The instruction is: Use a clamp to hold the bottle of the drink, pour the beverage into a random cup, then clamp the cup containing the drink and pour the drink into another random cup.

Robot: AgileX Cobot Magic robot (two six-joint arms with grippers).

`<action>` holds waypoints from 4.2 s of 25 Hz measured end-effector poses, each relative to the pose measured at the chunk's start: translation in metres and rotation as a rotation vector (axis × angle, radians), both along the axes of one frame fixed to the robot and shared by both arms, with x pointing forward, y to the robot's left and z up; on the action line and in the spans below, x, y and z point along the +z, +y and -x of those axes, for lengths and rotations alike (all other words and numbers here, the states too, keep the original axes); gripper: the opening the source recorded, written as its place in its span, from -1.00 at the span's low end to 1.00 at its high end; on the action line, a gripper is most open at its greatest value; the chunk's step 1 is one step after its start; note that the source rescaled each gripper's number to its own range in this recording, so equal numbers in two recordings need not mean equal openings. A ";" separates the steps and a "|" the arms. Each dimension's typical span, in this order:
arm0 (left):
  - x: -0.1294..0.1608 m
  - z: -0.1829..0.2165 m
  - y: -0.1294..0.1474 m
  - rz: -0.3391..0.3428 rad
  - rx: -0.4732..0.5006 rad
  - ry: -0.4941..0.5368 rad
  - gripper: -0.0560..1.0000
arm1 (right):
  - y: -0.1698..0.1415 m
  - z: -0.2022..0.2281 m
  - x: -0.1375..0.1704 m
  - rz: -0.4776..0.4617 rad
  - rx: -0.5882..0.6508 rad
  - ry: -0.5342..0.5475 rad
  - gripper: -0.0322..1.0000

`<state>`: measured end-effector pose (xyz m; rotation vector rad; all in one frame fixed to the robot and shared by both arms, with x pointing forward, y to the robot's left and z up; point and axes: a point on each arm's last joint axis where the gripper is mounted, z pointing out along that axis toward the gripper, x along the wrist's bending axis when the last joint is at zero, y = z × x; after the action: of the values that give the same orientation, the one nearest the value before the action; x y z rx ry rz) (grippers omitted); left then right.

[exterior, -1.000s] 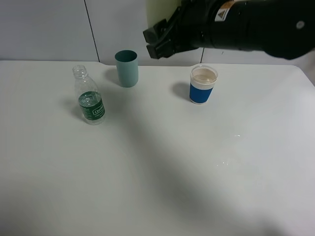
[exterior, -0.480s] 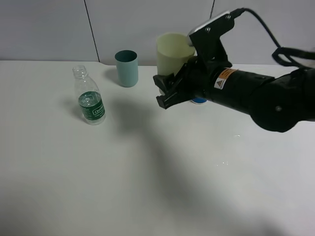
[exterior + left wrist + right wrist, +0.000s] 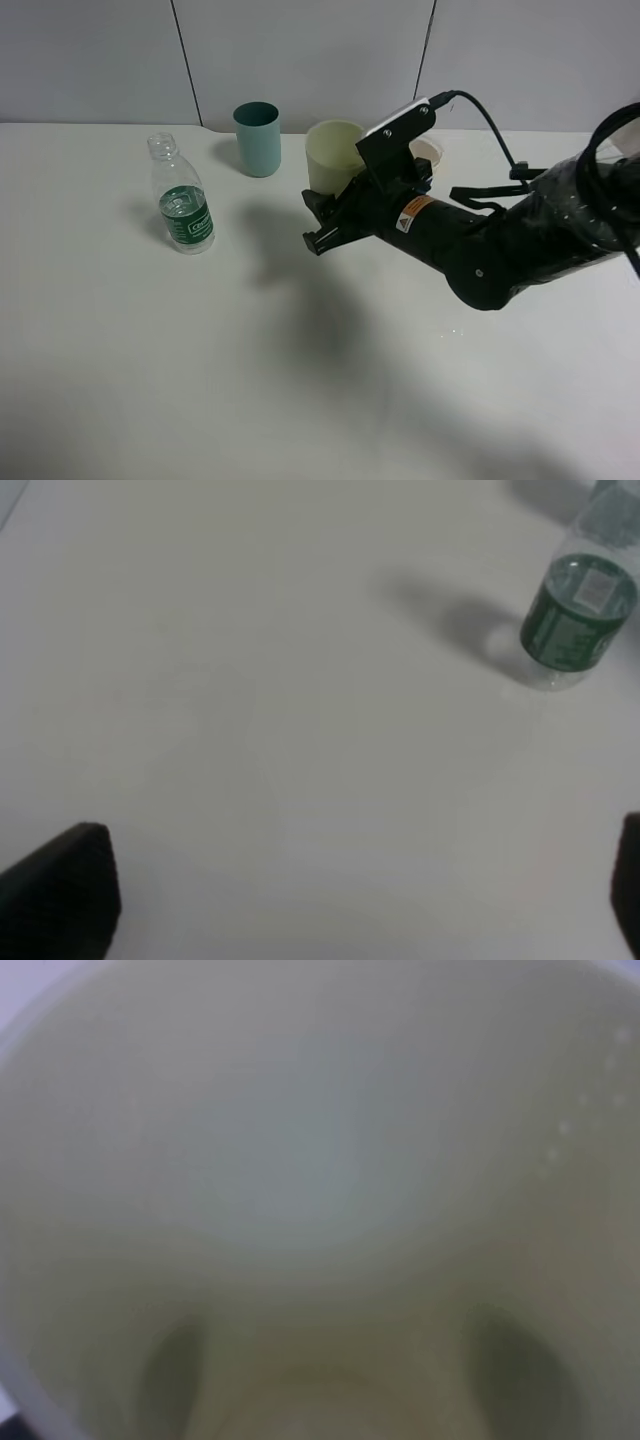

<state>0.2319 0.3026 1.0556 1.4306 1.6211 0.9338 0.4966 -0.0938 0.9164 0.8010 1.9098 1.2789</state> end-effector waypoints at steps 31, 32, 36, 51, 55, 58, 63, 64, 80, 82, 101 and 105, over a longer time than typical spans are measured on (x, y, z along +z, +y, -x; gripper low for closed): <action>0.000 0.000 0.000 -0.001 0.000 0.000 1.00 | 0.040 -0.048 -0.077 0.007 -0.040 0.144 -0.91; 0.000 0.000 0.000 -0.001 0.000 0.000 1.00 | 0.040 -0.048 -0.077 0.003 -0.040 0.135 -0.91; 0.000 0.000 0.000 -0.001 0.000 0.000 1.00 | 0.041 -0.048 -0.079 0.001 -0.022 0.110 -0.91; 0.000 0.000 0.000 -0.001 0.000 0.000 1.00 | 0.042 -0.047 -0.080 0.010 -0.002 0.110 -0.51; 0.000 0.000 0.000 -0.001 0.000 0.000 1.00 | 0.042 -0.047 -0.080 0.008 -0.003 0.106 0.57; 0.000 0.000 0.000 -0.001 0.000 0.000 1.00 | 0.042 -0.047 -0.079 0.007 -0.001 0.097 0.79; 0.000 0.000 0.000 -0.001 0.000 0.000 1.00 | 0.043 -0.047 -0.064 0.006 0.006 0.082 0.98; 0.000 0.000 0.000 -0.001 0.000 0.000 1.00 | 0.046 -0.044 -0.034 -0.003 0.021 0.094 0.98; 0.000 0.000 0.000 -0.001 0.000 0.000 1.00 | 0.027 -0.009 0.091 -0.004 0.080 0.188 0.99; 0.000 0.000 0.000 -0.001 0.000 0.000 1.00 | 0.024 -0.006 0.100 -0.011 0.084 0.183 0.99; 0.000 0.000 0.000 -0.001 0.000 0.000 1.00 | -0.156 -0.007 0.189 0.011 -0.394 0.168 0.99; 0.000 0.000 0.000 -0.001 0.000 0.000 1.00 | -0.180 0.008 0.203 0.006 -0.480 0.154 0.99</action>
<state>0.2319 0.3026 1.0556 1.4315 1.6206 0.9343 0.4884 -0.2734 1.1199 1.2919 1.6907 0.9354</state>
